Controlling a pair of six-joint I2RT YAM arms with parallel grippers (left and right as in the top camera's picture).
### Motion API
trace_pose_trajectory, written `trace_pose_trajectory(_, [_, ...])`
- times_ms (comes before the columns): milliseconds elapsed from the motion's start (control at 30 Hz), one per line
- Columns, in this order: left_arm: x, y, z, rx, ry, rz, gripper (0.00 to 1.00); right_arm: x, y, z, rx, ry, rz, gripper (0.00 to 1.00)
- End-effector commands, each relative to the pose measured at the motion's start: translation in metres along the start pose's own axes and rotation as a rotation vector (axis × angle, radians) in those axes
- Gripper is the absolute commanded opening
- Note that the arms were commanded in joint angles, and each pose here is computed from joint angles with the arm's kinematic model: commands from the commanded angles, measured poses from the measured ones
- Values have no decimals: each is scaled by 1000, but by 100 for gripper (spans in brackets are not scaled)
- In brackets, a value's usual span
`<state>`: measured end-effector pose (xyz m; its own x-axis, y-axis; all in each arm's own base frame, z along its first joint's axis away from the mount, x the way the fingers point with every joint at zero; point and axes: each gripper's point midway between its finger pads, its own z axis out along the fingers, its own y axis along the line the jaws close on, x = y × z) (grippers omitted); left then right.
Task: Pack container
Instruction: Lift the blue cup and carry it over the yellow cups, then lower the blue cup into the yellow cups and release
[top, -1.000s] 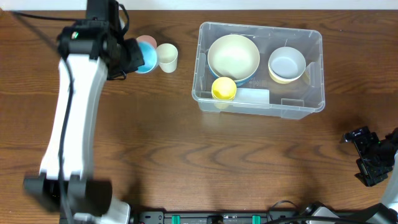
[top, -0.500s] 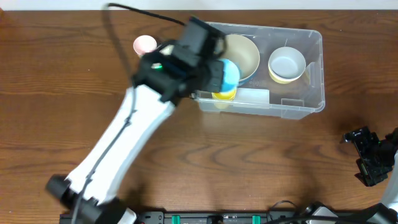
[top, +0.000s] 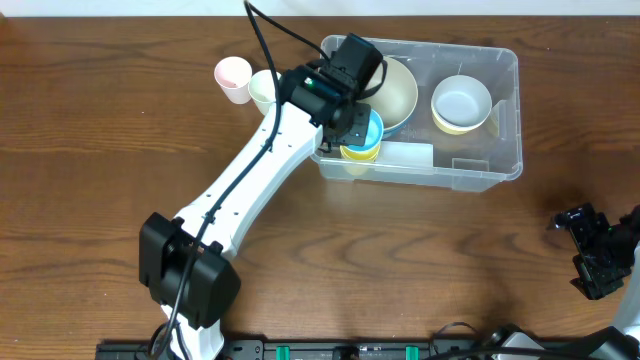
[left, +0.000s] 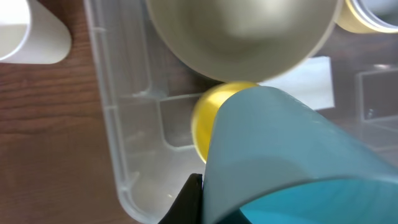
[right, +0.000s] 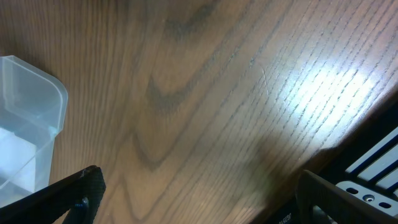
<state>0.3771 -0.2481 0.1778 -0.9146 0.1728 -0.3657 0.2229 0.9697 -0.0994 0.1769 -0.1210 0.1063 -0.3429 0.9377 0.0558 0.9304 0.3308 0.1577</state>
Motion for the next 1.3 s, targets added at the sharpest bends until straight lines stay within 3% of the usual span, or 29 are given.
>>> trace_pose_trajectory(0, [-3, 17, 8, -42, 6, -27, 6, -1, 0, -3, -13, -10, 20, 99])
trace_pose_trajectory(1000, [19, 21, 20, -33, 100, -22, 6, -1, 0, -3, -13, -11, 20, 99])
trace_pose_trajectory(1133, [19, 21, 20, -32, 98, -21, 13, -1, 0, -3, -13, -11, 20, 99])
trace_pose_trajectory(1267, [17, 20, 20, -29, 90, -22, 28, -1, 0, -3, -13, -10, 20, 99])
